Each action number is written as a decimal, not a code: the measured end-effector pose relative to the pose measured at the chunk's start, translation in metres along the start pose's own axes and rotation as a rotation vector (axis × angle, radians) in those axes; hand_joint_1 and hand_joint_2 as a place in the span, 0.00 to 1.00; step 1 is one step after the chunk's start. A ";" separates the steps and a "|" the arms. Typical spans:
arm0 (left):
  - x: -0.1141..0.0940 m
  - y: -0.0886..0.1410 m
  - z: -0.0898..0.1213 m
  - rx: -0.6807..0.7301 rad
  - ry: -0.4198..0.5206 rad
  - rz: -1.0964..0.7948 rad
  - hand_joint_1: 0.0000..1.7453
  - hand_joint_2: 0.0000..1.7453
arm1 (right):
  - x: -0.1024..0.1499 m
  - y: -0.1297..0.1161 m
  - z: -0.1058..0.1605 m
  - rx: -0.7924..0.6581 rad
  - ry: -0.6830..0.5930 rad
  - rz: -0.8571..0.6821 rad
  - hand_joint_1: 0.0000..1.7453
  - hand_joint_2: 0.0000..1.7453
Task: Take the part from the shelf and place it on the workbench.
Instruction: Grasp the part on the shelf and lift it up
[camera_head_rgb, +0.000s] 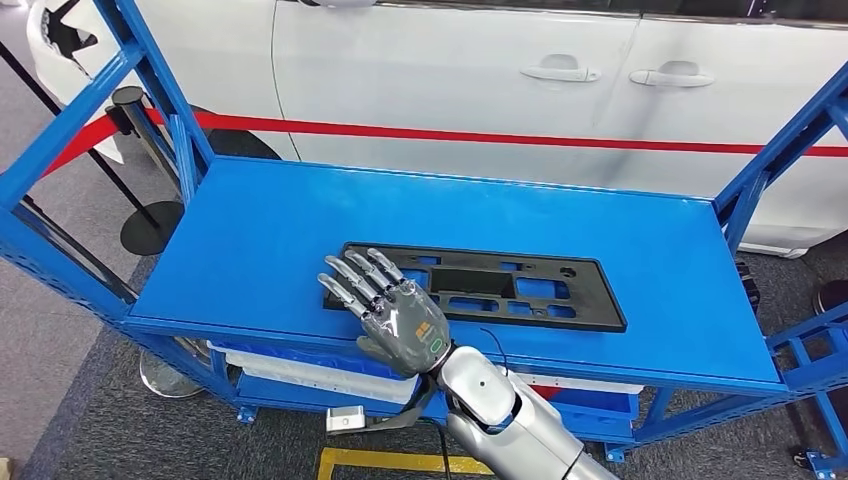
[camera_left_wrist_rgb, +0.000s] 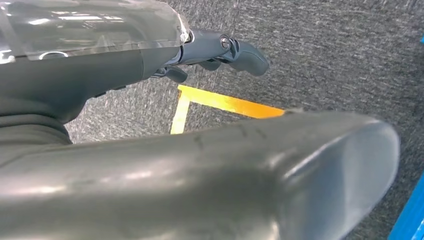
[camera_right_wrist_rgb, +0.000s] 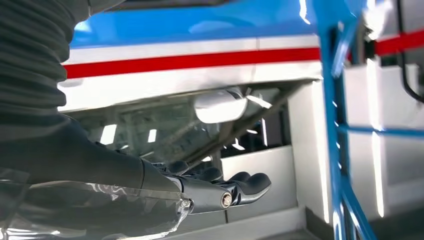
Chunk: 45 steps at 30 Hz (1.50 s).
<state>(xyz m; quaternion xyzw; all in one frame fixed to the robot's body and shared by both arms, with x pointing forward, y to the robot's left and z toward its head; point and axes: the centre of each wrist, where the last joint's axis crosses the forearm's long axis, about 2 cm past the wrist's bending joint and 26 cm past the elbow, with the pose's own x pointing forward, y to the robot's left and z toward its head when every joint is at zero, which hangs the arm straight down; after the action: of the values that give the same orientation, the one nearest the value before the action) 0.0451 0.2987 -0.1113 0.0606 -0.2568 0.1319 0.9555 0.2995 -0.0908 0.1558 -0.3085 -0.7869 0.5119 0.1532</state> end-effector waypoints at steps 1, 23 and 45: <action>0.000 0.000 0.000 -0.004 -0.001 -0.002 0.00 0.00 | 0.000 0.002 -0.002 0.013 0.006 0.012 0.00 1.00; 0.002 0.002 -0.001 -0.003 -0.003 -0.014 0.00 0.00 | -0.003 0.027 -0.033 0.189 0.011 0.115 0.00 1.00; 0.004 0.004 -0.002 -0.007 -0.010 -0.033 0.00 0.00 | -0.022 0.052 -0.025 0.361 0.120 0.226 0.00 1.00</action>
<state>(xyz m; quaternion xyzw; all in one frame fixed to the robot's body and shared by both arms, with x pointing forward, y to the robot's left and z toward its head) 0.0483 0.3040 -0.1108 0.0621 -0.2611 0.1148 0.9565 0.3473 -0.0728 0.1215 -0.3923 -0.6324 0.6392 0.1940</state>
